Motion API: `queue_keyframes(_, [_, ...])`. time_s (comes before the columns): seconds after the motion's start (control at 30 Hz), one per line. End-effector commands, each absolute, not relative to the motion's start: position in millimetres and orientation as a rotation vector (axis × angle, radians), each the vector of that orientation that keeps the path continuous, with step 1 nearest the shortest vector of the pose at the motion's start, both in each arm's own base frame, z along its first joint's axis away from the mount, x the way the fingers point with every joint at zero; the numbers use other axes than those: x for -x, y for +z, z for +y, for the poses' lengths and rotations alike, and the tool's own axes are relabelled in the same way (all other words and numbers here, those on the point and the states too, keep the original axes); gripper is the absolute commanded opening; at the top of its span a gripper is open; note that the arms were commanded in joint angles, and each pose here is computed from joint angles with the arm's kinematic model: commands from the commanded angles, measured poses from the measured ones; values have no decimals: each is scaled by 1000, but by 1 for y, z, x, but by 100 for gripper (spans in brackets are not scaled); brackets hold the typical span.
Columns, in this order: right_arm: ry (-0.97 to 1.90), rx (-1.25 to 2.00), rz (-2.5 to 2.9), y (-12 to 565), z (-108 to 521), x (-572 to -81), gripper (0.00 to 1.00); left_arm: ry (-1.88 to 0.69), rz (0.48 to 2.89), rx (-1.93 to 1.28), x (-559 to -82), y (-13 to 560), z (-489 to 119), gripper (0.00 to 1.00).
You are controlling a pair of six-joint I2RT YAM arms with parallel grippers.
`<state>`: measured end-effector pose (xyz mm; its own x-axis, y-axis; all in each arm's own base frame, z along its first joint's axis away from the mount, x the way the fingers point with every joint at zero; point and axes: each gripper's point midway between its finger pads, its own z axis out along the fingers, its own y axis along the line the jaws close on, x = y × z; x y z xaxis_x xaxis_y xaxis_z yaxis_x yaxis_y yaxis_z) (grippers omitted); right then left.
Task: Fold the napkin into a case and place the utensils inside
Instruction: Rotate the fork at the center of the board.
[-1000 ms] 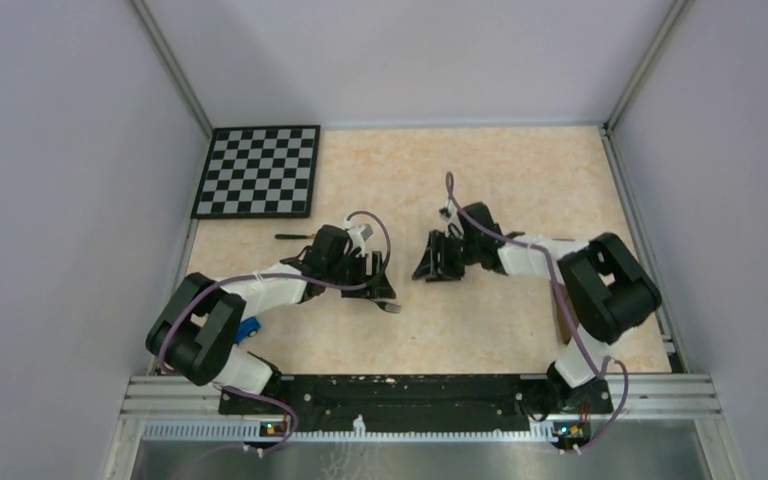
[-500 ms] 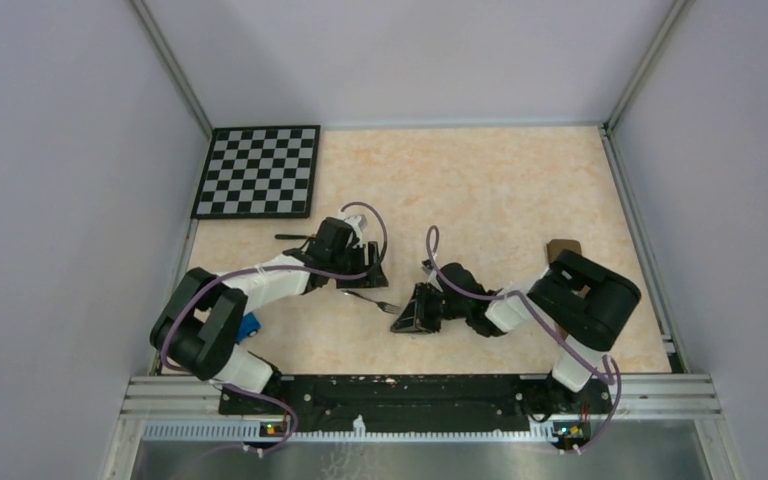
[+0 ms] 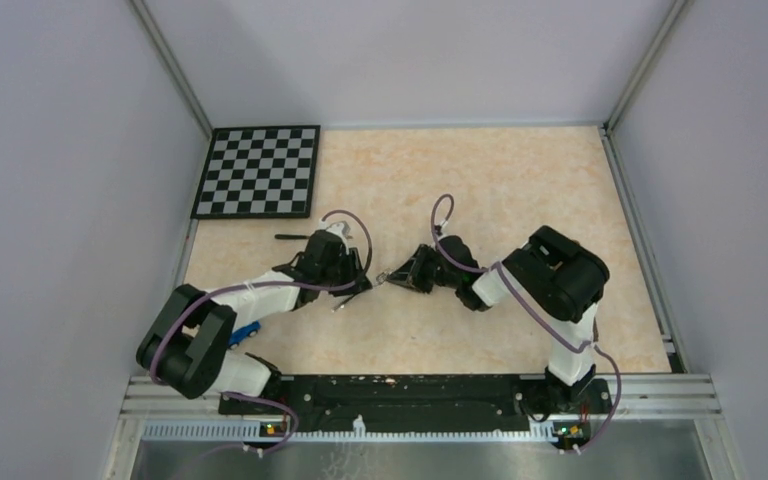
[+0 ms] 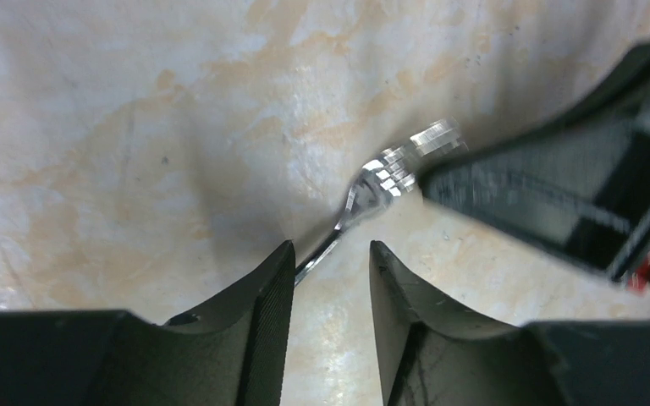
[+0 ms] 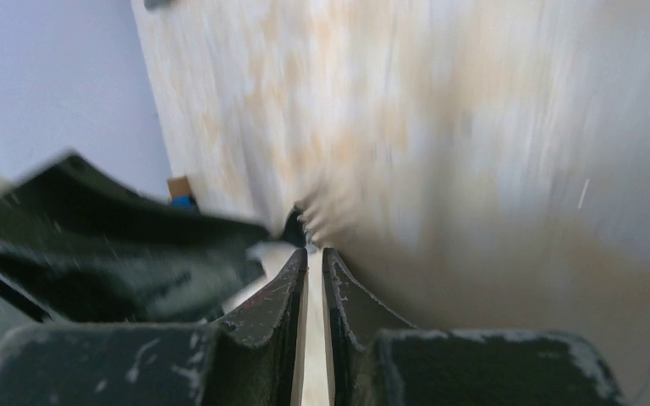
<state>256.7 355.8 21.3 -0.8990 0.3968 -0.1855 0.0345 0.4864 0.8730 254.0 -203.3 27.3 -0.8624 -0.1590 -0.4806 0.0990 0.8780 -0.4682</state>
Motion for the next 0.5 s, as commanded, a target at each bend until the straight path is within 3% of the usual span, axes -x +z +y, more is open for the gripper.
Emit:
queue_keyframes(0.0, [1303,-246,2332,18,357,-297,12,-743,2709,98,-201,-8,-198,42])
queue_keyframes(0.17, [1118,-20,2423,19,365,-321,13,-949,2635,115,-206,8,-227,42])
queue_keyframes(0.33, [796,153,2502,28,325,-317,32,-1065,2559,87,-211,33,-240,45])
queue_keyframes(0.47, [746,302,2535,43,312,-290,48,-965,2478,112,-219,50,-224,61])
